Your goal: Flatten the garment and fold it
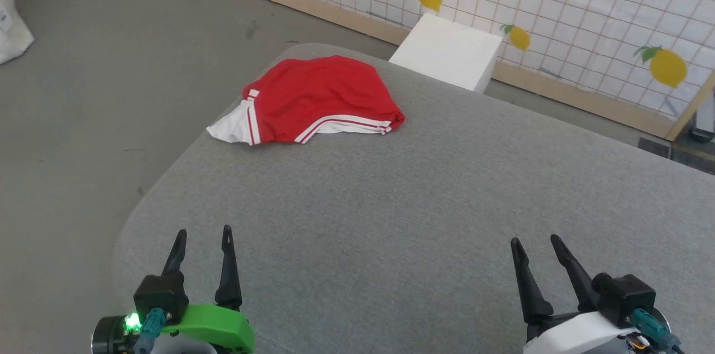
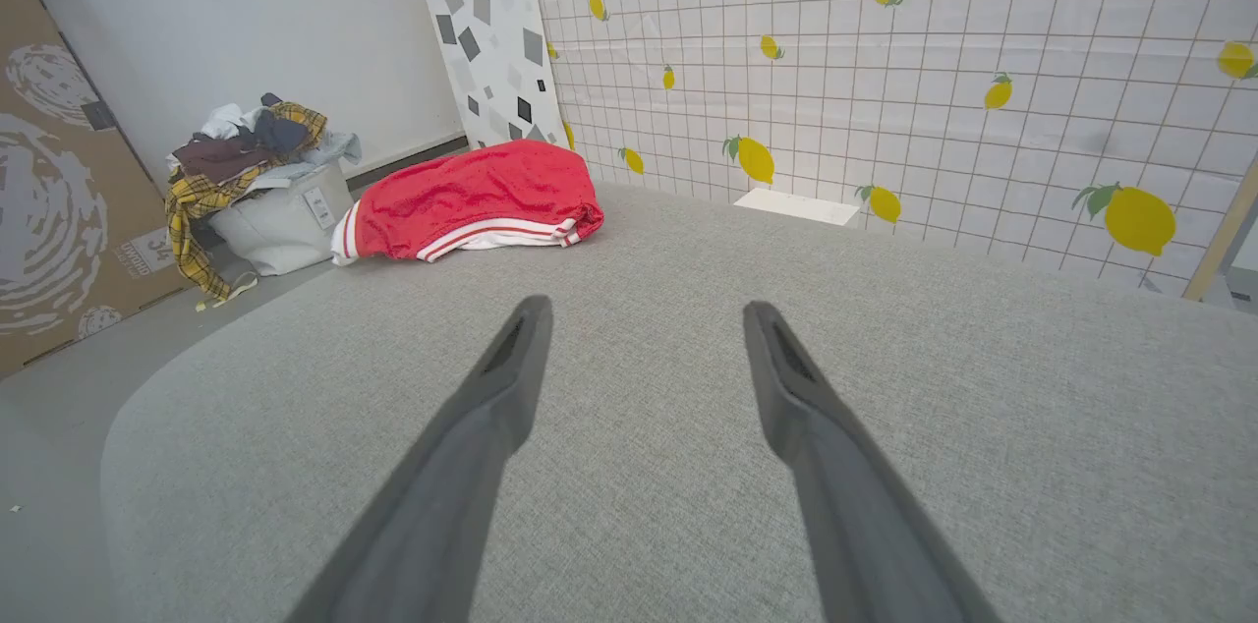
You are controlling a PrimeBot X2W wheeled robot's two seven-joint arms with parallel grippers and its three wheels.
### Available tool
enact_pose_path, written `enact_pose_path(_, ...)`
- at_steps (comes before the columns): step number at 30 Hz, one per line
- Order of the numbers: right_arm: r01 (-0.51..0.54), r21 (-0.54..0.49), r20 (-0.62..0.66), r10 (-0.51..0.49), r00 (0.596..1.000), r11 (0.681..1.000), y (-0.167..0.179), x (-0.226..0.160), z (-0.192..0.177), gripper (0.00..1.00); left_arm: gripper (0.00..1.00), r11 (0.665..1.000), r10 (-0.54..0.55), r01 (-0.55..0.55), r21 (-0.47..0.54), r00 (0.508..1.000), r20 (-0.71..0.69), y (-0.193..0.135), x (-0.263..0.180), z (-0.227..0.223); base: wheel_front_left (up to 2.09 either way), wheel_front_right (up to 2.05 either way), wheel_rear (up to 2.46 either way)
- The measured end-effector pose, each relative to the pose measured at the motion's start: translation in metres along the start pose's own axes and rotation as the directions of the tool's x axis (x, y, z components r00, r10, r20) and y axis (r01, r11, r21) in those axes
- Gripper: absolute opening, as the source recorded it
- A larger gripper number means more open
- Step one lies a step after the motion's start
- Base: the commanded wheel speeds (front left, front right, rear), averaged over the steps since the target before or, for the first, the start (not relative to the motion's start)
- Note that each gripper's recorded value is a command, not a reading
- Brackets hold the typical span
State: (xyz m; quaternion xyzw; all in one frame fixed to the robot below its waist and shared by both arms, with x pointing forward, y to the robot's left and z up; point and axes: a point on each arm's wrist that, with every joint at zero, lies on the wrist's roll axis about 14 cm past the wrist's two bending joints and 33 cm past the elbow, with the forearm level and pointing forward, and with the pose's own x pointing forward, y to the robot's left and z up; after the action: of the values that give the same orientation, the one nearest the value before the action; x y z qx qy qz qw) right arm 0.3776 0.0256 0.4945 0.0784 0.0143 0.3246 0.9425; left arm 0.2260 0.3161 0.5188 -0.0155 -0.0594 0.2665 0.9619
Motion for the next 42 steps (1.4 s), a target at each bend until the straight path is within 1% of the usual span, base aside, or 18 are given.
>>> enact_pose_path(16, -0.055, 0.018, -0.001, 0.055, 0.998, 0.998, 0.016, 0.012, -0.005, 1.00, 1.00, 0.998, 0.058, -0.058, -0.005, 0.998, 0.002, 0.018, -0.014, -0.003, 0.00, 0.00, 0.00)
enact_pose_path(26, -0.045, 0.024, -0.003, 0.045, 0.999, 0.999, 0.013, 0.011, -0.007, 1.00, 1.00, 0.999, 0.044, -0.044, -0.012, 0.999, -0.012, 0.012, -0.012, -0.007, 0.00, 0.00, 0.00)
enact_pose_path(31, -0.036, 0.025, -0.001, 0.036, 0.999, 0.999, 0.009, 0.011, -0.005, 1.00, 1.00, 0.999, 0.023, -0.024, -0.048, 1.000, -0.020, 0.006, -0.009, -0.009, 0.00, 0.00, 0.00)
enact_pose_path(35, -0.036, 0.018, -0.003, 0.036, 0.999, 0.999, 0.007, 0.013, -0.004, 1.00, 1.00, 0.997, -0.034, 0.035, -0.070, 0.999, 0.014, -0.008, 0.014, 0.002, 0.00, 0.00, 0.00)
enact_pose_path(39, -0.042, 0.005, 0.019, 0.042, 0.999, 0.999, 0.005, 0.023, 0.005, 1.00, 1.00, 0.989, -0.102, 0.109, -0.095, 0.992, 0.078, -0.024, 0.061, 0.031, 0.00, 0.00, 0.00)
enact_pose_path(42, -0.045, -0.011, 0.043, 0.046, 0.998, 0.999, 0.002, 0.034, 0.016, 1.00, 1.00, 0.985, -0.142, 0.151, -0.083, 0.984, 0.104, -0.032, 0.100, 0.054, 0.00, 0.00, 0.00)
